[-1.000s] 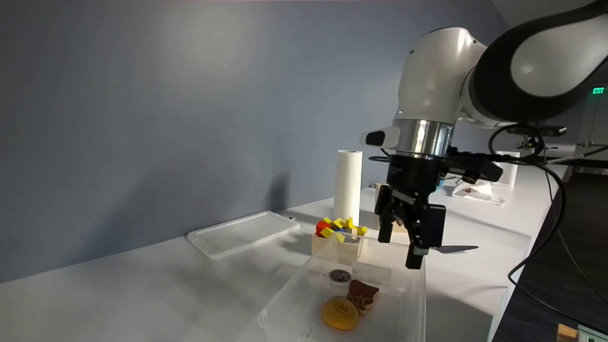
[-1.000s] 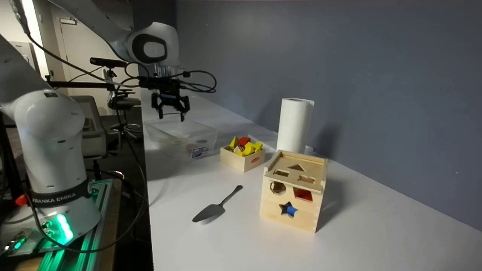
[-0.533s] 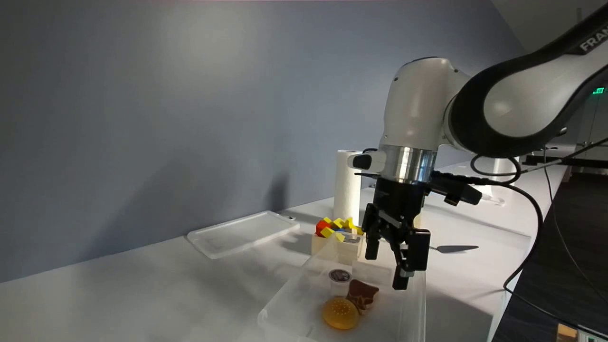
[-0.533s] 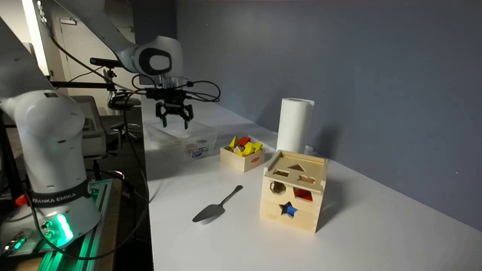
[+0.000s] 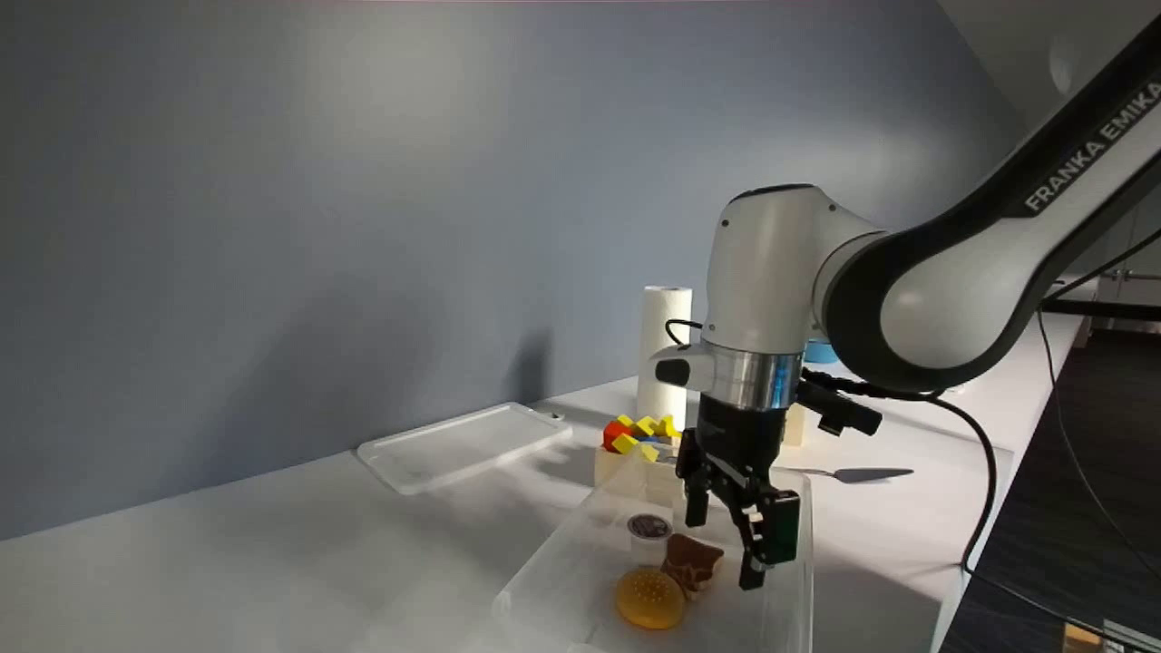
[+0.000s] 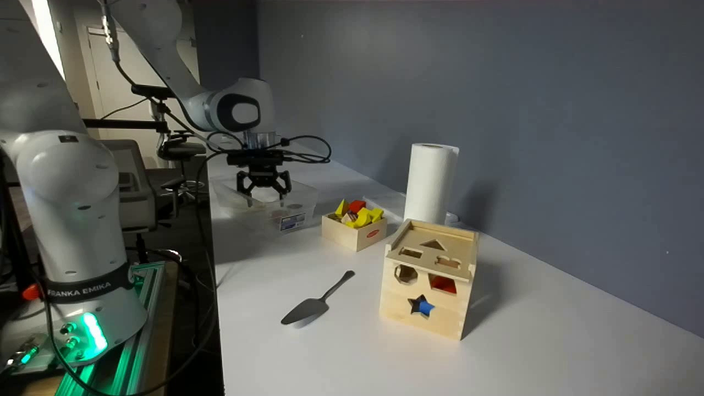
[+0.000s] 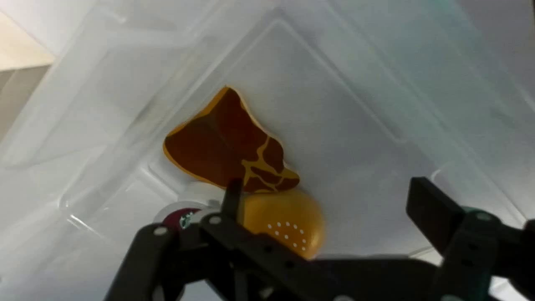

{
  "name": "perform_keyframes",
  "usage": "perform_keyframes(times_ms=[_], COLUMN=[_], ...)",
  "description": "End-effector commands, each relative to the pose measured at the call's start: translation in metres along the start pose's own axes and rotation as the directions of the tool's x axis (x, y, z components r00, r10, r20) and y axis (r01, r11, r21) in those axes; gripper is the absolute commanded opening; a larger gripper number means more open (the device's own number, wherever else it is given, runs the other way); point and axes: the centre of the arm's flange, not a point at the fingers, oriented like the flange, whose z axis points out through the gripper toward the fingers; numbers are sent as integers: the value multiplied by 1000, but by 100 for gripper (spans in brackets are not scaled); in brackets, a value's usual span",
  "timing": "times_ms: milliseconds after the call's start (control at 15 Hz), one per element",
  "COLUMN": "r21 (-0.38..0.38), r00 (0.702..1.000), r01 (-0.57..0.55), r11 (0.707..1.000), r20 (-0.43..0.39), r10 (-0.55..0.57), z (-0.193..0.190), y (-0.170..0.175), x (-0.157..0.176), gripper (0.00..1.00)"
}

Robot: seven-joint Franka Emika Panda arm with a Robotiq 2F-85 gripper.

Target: Remove the brown object from the basket

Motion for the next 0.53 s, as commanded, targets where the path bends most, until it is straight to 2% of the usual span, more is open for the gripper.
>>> perform_keyframes(times_ms=[0, 67, 467], r21=[-46, -16, -28], r00=[998, 1000, 998], r01=[65, 29, 55], r11=[997, 999, 998], r20=[-3, -1, 5], r10=[-65, -29, -55], z=[24, 10, 22], y=[17, 6, 13], x=[5, -1, 0], gripper=[100, 100, 100])
